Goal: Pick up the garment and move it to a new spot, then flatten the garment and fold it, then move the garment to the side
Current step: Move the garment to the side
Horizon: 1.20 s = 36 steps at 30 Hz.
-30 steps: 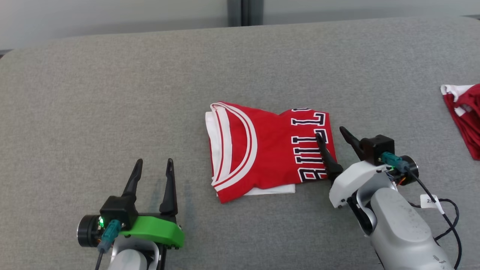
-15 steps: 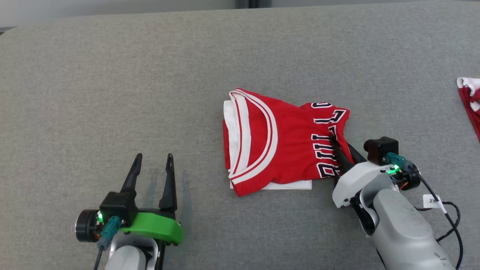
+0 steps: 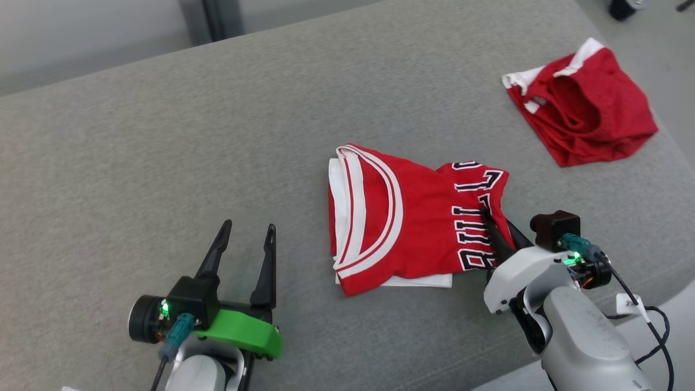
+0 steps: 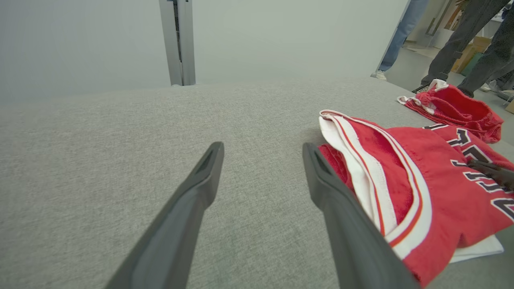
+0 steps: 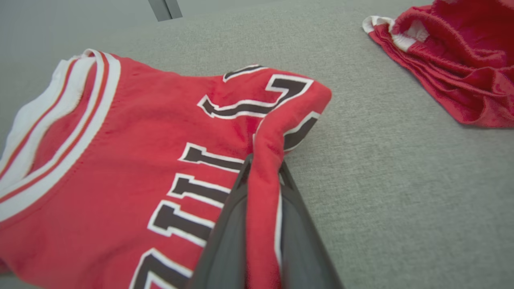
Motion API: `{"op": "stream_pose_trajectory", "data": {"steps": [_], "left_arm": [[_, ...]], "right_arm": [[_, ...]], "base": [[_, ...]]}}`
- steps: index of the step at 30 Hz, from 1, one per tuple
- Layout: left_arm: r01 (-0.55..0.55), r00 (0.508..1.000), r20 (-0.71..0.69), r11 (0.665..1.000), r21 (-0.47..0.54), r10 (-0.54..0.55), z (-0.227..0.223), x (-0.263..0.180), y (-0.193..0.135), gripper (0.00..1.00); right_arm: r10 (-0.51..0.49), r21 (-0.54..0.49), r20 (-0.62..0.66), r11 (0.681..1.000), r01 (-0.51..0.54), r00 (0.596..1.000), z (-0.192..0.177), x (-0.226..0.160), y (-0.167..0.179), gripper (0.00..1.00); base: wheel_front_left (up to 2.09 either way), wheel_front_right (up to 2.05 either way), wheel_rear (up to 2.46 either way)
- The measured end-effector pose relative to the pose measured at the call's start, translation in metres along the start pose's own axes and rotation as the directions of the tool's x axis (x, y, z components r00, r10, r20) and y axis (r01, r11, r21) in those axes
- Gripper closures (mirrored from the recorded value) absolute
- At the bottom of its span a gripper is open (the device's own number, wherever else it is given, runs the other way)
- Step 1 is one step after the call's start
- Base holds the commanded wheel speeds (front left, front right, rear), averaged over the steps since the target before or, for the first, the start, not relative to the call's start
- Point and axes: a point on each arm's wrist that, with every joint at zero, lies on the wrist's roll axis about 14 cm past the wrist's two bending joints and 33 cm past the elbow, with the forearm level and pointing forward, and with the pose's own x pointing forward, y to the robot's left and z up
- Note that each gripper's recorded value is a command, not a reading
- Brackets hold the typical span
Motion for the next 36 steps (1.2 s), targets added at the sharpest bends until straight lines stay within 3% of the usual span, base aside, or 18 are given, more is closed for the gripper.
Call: {"op": "stream_pose_trajectory", "data": {"steps": [8, 11, 17, 21, 28, 29, 30, 31, 36], "left_arm": [[0.214, 0.976, -0.024, 0.977, -0.013, -0.215, -0.011, 0.028, -0.068, 0.00], [0.245, 0.969, -0.029, 0.970, -0.015, -0.245, -0.015, 0.033, -0.077, 0.00], [0.243, 0.969, -0.039, 0.970, -0.009, -0.243, -0.022, 0.040, -0.069, 0.00], [0.220, 0.975, -0.037, 0.976, 0.005, -0.220, -0.024, 0.046, -0.055, 0.00], [0.152, 0.987, -0.048, 0.988, 0.001, -0.151, -0.035, 0.053, -0.020, 0.00], [0.140, 0.989, -0.049, 0.990, 0.002, -0.140, -0.037, 0.053, -0.015, 0.00], [0.126, 0.991, -0.050, 0.992, 0.002, -0.126, -0.038, 0.053, -0.009, 0.00], [0.116, 0.992, -0.052, 0.993, 0.001, -0.115, -0.039, 0.053, -0.004, 0.00], [0.035, 0.997, -0.068, 0.999, -0.005, -0.035, -0.047, 0.046, 0.026, 0.00]], "right_arm": [[-0.186, 0.016, 0.045, 0.983, 0.185, 0.982, 0.014, -0.046, -0.065, 1.00], [-0.208, -0.012, 0.056, 0.978, 0.209, 0.977, 0.021, -0.048, -0.077, 1.00], [-0.184, -0.146, 0.118, 0.969, 0.200, 0.976, 0.065, -0.021, -0.091, 1.00], [-0.187, -0.236, 0.178, 0.945, 0.226, 0.966, 0.111, 0.006, -0.109, 1.00], [-0.312, -0.369, 0.180, 0.858, 0.358, 0.933, 0.153, 0.038, -0.174, 1.00], [-0.338, -0.382, 0.177, 0.842, 0.381, 0.924, 0.155, 0.039, -0.186, 0.87], [-0.363, -0.384, 0.175, 0.830, 0.403, 0.915, 0.157, 0.040, -0.196, 0.51], [-0.385, -0.379, 0.178, 0.823, 0.424, 0.905, 0.158, 0.040, -0.204, 0.00], [-0.419, -0.332, 0.189, 0.824, 0.459, 0.888, 0.152, 0.059, -0.207, 0.00]], "base": [[0.00, 0.00, 0.00], [0.00, 0.00, 0.00], [0.00, 0.00, 0.00], [0.00, 0.00, 0.00], [0.00, 0.00, 0.00], [0.00, 0.00, 0.00], [0.00, 0.00, 0.00], [0.00, 0.00, 0.00], [0.00, 0.00, 0.00]]}}
